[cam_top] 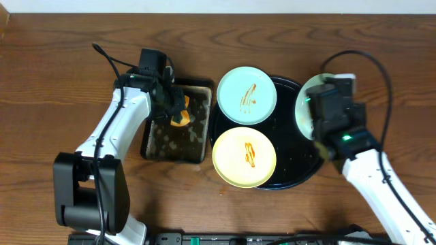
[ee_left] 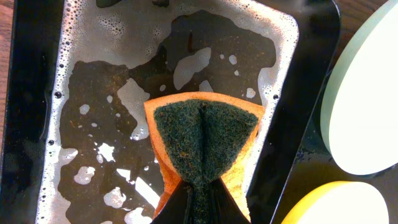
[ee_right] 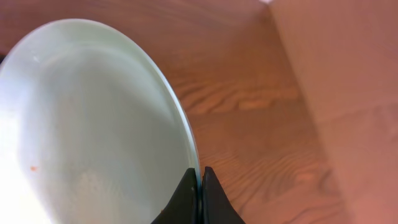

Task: Clean dirty plates on tray and stack at the side
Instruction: 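Lift the pale green plate with the right gripper and set it right of the tray, then move the right gripper to the yellow plate rim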

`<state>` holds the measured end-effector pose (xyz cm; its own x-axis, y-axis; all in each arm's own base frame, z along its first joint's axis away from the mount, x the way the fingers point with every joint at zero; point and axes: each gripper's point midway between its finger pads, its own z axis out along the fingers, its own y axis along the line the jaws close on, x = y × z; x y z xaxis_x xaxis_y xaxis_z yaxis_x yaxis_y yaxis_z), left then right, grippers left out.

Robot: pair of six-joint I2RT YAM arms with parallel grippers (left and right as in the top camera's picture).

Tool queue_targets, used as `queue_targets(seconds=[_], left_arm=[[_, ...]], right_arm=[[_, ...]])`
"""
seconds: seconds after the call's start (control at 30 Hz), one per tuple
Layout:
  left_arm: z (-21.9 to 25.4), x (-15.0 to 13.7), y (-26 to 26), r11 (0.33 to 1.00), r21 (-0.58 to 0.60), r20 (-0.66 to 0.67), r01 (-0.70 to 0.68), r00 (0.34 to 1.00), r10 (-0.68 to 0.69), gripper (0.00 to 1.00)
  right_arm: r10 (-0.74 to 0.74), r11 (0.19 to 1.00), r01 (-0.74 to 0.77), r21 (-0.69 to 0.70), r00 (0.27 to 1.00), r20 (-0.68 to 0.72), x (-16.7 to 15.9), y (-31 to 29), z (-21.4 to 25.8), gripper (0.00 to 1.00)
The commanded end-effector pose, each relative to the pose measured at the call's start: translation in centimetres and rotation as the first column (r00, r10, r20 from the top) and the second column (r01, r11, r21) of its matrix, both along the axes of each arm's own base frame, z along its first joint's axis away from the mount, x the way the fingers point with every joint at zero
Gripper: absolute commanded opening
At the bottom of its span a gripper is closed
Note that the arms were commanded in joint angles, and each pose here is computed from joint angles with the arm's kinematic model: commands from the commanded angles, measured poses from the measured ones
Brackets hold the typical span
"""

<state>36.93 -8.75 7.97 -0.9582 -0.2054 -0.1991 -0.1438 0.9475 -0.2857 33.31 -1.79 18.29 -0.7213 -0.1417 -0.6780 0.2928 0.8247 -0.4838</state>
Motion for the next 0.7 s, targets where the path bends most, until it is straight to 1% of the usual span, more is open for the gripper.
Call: queue_targets(seconds=[0.0,0.1,0.17,0.2,0.23,0.33,0.43,0.67], left_arm=[[0.6,0.0,-0.1,1.000,-0.011,0.016,0.017,1.000,-0.017,0.07],[0.6,0.0,-0.1,1.000,-0.011,0.016,0.017,1.000,-0.017,0.07],[0.6,0.0,-0.1,1.000,-0.011,0.016,0.017,1.000,-0.017,0.07],[0.6,0.0,-0.1,1.000,-0.011,0.016,0.017,1.000,-0.017,0.08],[0.6,0.0,-0.1,1.000,-0.011,0.016,0.017,1.000,-0.017,0.07],[0.5,-0.1,-0.1,1.000,-0.011,0.013,0.017,1.000,-0.017,0.07],[0.5,-0.2,-0.1,1.000,-0.010,0.009,0.017,1.000,-0.017,0.07],[0.5,-0.2,-0.1,1.000,-0.011,0.009,0.017,1.000,-0.017,0.07]], right_arm=[[-0.088,0.974,0.075,0.213,0.995,0.053,1.0,-2.4,-0.3,0.01],[-0.185,0.939,0.164,0.301,0.982,0.044,0.6,-5.7,-1.0,0.01],[-0.279,0.902,0.248,0.353,0.960,0.039,-0.2,-8.1,-1.5,0.01],[-0.357,0.864,0.317,0.391,0.933,0.033,-0.9,-10.1,-2.0,0.01],[-0.406,0.837,0.360,0.413,0.914,0.026,-1.4,-11.3,-2.3,0.01],[-0.509,0.759,0.452,0.468,0.861,-0.006,-2.6,-14.0,-3.6,0.01],[-0.570,0.689,0.514,0.510,0.820,-0.057,-3.4,-16.0,-5.4,0.01],[-0.603,0.589,0.576,0.567,0.780,-0.166,-4.0,-18.2,-9.6,0.01]])
